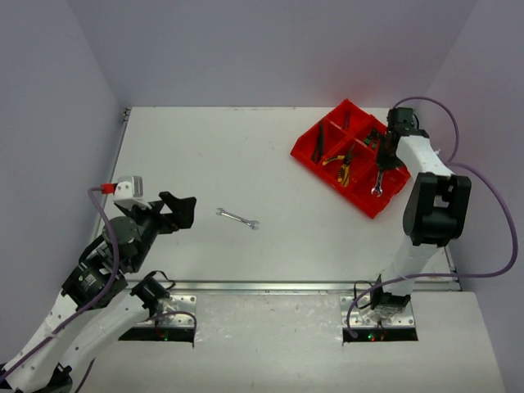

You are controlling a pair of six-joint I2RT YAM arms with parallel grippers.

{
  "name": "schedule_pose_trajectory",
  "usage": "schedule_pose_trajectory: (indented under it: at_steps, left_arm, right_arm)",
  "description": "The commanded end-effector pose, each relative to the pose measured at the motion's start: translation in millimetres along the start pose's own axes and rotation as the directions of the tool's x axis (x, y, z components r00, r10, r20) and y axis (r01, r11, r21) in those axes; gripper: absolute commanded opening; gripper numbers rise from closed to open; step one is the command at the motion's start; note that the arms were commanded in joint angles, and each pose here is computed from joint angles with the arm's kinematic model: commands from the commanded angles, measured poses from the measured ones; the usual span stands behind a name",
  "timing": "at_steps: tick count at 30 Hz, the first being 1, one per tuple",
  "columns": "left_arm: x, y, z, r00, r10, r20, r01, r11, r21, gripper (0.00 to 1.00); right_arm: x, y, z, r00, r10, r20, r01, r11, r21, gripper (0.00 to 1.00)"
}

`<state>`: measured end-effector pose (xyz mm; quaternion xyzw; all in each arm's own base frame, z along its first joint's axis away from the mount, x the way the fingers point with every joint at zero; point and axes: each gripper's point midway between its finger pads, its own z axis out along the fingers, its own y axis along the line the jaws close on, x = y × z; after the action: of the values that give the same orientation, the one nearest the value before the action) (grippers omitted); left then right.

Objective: Sort the tools into containers

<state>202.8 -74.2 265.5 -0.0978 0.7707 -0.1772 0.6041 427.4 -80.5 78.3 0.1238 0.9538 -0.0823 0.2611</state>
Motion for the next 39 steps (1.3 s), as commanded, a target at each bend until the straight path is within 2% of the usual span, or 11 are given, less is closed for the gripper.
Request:
schedule_pose_trajectory:
  at_steps: [1,7,14,18,21,24,30,32,34,35,39]
  left_arm:
    - [-3,-8,5,1.0,0.009,0.009,-0.009,1.0,0.023,1.0]
    - [-4,-7,5,1.0,0.002,0.018,-0.002,1.0,0.023,1.0]
    - [2,-8,10,1.0,0.019,-0.01,-0.019,1.0,0.015,1.0]
    - [3,-7,11,1.0,0.022,-0.014,-0.022,1.0,0.008,1.0]
    - [3,-5,12,1.0,0.019,-0.012,-0.019,1.0,-0.005,1.0]
    - [2,-4,12,1.0,0.017,-0.01,-0.017,1.0,-0.012,1.0]
    - [0,1,11,1.0,0.007,0.002,-0.007,0.999,-0.039,1.0]
    - [0,2,11,1.0,0.007,0.001,-0.007,0.999,-0.045,1.0]
    - [-1,3,11,1.0,0.003,0.005,-0.002,0.998,-0.055,1.0]
    - [-1,3,11,1.0,0.003,0.005,-0.002,0.998,-0.055,1.0]
    - [-1,6,11,1.0,-0.001,0.007,0.002,0.997,-0.072,1.0]
  right_arm:
    - [-16,-1,-1,0.997,0.0,0.072,0.0,1.0,0.0,0.0]
    - [4,-7,-2,0.999,0.022,0.038,-0.023,0.999,0.036,0.2]
    - [3,14,-30,0.996,0.086,0.037,-0.083,0.993,-0.079,0.64]
    - [-9,41,-64,0.993,0.05,0.109,-0.035,0.99,-0.139,0.78]
    - [-6,81,-90,0.986,-0.043,0.164,0.076,0.977,-0.2,0.97]
    - [13,138,-109,0.966,-0.153,0.207,0.211,0.932,-0.296,0.99]
    - [93,269,-134,0.897,-0.379,0.227,0.44,0.721,-0.535,0.99]
    - [125,318,-140,0.828,-0.505,0.244,0.533,0.575,-0.621,0.99]
    - [149,354,-134,0.751,-0.613,0.245,0.607,0.496,-0.621,0.99]
    - [147,354,-132,0.751,-0.613,0.246,0.611,0.503,-0.611,0.99]
    - [178,412,-122,0.621,-0.734,0.274,0.711,0.381,-0.591,0.99]
